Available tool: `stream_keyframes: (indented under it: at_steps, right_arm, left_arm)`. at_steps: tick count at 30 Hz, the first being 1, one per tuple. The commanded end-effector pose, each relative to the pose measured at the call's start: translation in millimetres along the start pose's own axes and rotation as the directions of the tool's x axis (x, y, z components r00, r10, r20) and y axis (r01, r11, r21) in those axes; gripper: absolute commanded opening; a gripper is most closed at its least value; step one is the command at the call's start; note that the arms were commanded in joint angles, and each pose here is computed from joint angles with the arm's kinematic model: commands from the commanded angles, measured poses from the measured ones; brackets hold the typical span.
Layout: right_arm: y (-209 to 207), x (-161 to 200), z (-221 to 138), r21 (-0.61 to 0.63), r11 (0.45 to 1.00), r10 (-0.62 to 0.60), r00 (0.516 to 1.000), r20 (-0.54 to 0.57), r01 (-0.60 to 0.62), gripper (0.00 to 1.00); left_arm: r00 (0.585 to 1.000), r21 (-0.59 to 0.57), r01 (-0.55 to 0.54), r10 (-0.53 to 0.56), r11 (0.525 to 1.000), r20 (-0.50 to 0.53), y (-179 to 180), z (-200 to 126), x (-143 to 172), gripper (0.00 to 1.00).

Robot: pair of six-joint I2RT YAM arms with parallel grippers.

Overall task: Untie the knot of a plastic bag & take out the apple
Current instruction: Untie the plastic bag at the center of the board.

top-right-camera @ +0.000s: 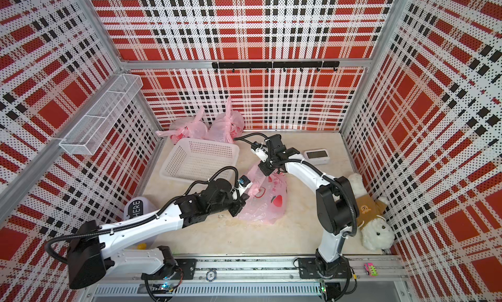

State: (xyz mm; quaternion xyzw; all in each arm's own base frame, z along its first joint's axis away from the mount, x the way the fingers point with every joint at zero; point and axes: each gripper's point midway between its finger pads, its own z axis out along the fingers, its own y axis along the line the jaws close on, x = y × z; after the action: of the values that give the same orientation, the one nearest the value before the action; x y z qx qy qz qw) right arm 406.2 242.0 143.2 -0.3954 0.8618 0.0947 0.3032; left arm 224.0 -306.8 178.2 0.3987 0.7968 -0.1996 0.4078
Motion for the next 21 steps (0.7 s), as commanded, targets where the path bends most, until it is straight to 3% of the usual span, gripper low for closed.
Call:
stream_keyframes:
  at_steps: [1, 6, 9, 14, 17, 18, 21]
  right_arm:
    - [-18, -22, -6, 0.080, 0.997, 0.011, 0.998, 0.060, -0.016, 0.00]
    - [-40, -33, -12, 0.178, 0.974, 0.123, 0.985, 0.119, -0.142, 0.00]
    - [-59, -41, -21, 0.184, 0.939, 0.255, 0.946, 0.203, -0.292, 0.00]
    - [-75, -54, -31, 0.006, 0.854, 0.491, 0.809, 0.324, -0.521, 0.00]
    - [-68, -60, -28, -0.071, 0.827, 0.549, 0.773, 0.317, -0.558, 0.00]
    - [-65, -61, -27, -0.096, 0.817, 0.568, 0.764, 0.308, -0.569, 0.06]
    - [-51, -58, -26, -0.166, 0.788, 0.614, 0.738, 0.279, -0.593, 0.42]
  left_arm:
    - [0.998, 0.017, -0.005, 0.004, 1.000, 0.055, -6, -17, -5, 0.00]
    - [0.994, 0.060, -0.039, 0.032, 0.997, 0.104, -24, -35, -2, 0.00]
    - [0.995, 0.067, -0.045, 0.039, 0.997, 0.088, -31, -36, 11, 0.00]
    - [0.999, 0.075, -0.018, 0.015, 0.997, 0.044, -37, -32, 36, 0.00]
    - [1.000, 0.081, 0.001, -0.003, 0.997, 0.022, -39, -27, 47, 0.00]
    - [1.000, 0.076, 0.013, -0.014, 0.997, 0.016, -38, -25, 50, 0.00]
    - [0.997, 0.007, 0.078, -0.078, 0.997, 0.015, -26, -23, 54, 0.00]
